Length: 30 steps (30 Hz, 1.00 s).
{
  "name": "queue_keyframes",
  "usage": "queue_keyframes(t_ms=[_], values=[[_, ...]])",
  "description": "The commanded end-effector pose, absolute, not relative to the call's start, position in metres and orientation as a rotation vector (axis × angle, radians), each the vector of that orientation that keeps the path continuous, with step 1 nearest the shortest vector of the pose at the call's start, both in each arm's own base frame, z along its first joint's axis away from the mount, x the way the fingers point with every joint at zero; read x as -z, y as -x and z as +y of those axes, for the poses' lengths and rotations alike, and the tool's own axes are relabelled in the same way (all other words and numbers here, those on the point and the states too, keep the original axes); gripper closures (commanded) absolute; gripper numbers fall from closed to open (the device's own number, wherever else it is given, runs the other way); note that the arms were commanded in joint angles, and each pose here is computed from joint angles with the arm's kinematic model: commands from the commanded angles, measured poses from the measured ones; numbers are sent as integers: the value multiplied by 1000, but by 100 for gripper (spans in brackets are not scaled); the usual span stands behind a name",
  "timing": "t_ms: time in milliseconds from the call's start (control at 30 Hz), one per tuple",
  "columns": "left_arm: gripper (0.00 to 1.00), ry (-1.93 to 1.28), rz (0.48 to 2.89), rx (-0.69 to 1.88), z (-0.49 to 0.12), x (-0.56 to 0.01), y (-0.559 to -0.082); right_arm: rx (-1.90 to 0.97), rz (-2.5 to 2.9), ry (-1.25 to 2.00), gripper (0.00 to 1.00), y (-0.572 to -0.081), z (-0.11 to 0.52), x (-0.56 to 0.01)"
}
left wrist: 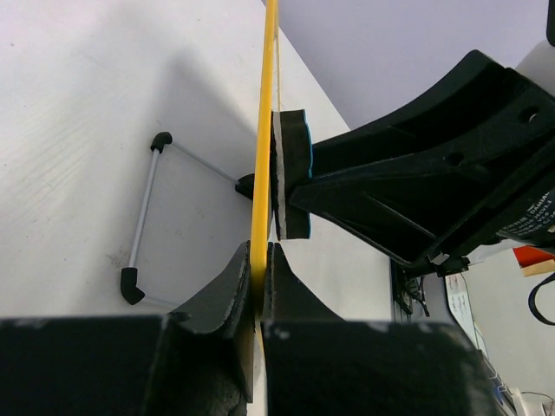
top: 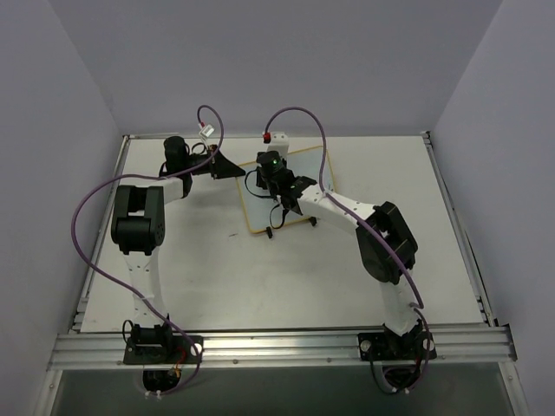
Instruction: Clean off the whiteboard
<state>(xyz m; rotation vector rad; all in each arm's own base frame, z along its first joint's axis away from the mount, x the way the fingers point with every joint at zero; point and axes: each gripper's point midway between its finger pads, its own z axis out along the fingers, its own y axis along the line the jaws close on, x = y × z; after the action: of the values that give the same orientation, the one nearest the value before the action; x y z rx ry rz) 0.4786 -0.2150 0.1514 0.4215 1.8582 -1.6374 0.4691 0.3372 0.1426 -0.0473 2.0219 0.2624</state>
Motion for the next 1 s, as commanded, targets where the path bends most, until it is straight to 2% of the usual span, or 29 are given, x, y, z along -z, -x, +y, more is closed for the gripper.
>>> queue_keyframes(t_ms=[0,267,400,500,800,967], values=[[98,-612,1765,1622,-221,-166,-462,-190,2053,-1,100,-485,305,-131],[98,-608,1772,1615,-220,-163,-464,-15,2093,-216,100,-473,202,-93],[98,-604,1775,1612,-220,-162,-463,79,2115,-270,100,-448,164,-75],[98,-603,1772,1606,-220,-163,-464,15,2116,-212,100,-435,177,-73],[98,-609,1766,1602,-220,-168,-463,-146,2067,96,100,-410,305,-79],[98,-605,1771,1603,-220,-166,-463,-214,1990,164,100,-395,361,-105]])
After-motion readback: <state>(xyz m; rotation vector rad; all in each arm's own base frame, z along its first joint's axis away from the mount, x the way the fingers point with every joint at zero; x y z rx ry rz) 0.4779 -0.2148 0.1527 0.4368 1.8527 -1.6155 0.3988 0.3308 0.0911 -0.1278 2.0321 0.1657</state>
